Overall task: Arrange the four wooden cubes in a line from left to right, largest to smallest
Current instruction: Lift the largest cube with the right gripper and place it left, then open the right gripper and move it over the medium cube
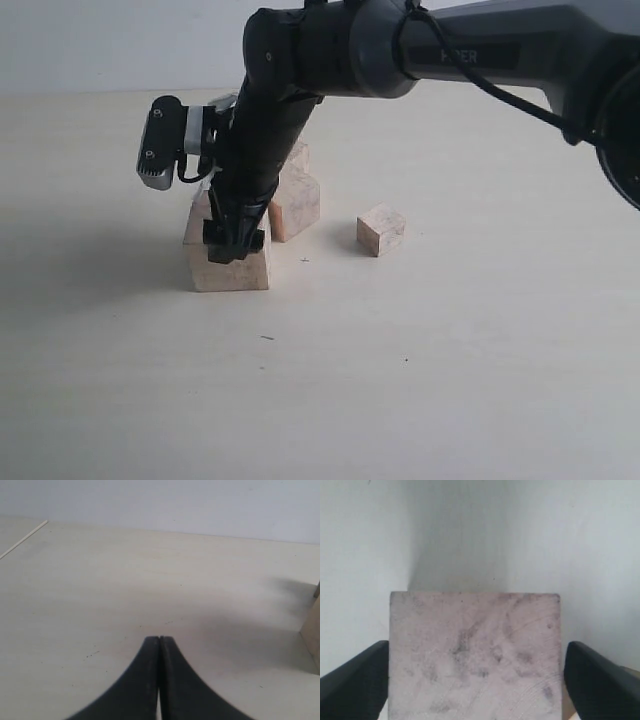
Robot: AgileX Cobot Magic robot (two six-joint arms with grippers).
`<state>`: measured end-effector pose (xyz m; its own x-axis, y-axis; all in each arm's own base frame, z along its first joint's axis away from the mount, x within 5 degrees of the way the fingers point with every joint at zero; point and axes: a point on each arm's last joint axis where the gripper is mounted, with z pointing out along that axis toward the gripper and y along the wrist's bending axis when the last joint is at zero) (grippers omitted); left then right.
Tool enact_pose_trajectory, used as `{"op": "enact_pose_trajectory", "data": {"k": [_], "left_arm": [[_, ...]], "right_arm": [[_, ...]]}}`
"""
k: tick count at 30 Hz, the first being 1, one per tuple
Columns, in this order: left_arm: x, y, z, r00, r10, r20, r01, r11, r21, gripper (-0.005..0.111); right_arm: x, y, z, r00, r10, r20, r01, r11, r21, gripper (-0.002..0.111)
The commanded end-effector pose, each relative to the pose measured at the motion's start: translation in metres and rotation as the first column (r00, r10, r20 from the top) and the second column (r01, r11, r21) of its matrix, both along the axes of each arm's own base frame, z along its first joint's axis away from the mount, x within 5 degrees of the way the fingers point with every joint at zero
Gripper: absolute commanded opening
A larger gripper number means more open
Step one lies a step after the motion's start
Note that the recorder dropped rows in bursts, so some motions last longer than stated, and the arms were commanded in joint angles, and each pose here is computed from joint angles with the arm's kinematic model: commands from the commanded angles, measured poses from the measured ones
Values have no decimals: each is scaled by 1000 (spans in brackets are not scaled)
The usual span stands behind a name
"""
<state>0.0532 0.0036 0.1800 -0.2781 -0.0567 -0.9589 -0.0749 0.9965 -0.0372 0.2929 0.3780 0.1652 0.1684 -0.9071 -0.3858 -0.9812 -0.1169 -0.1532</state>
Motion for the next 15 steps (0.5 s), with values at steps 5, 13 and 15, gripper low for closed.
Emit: {"op": "enact_pose_trajectory", "data": {"k": [5,13,15], "left_arm": [[0,0,1,1000,-2,16,2,1000,-2,0],[0,0,1,1000,-2,16,2,1000,-2,0],[0,0,1,1000,-2,16,2,1000,-2,0]], "right_arm": [[-1,-3,42,999,-37,40,33,995,92,87],[-5,-17,94,984,-145,106,128,980,150,86],[0,-24,100,966,-210,154,191,973,130,86]]}}
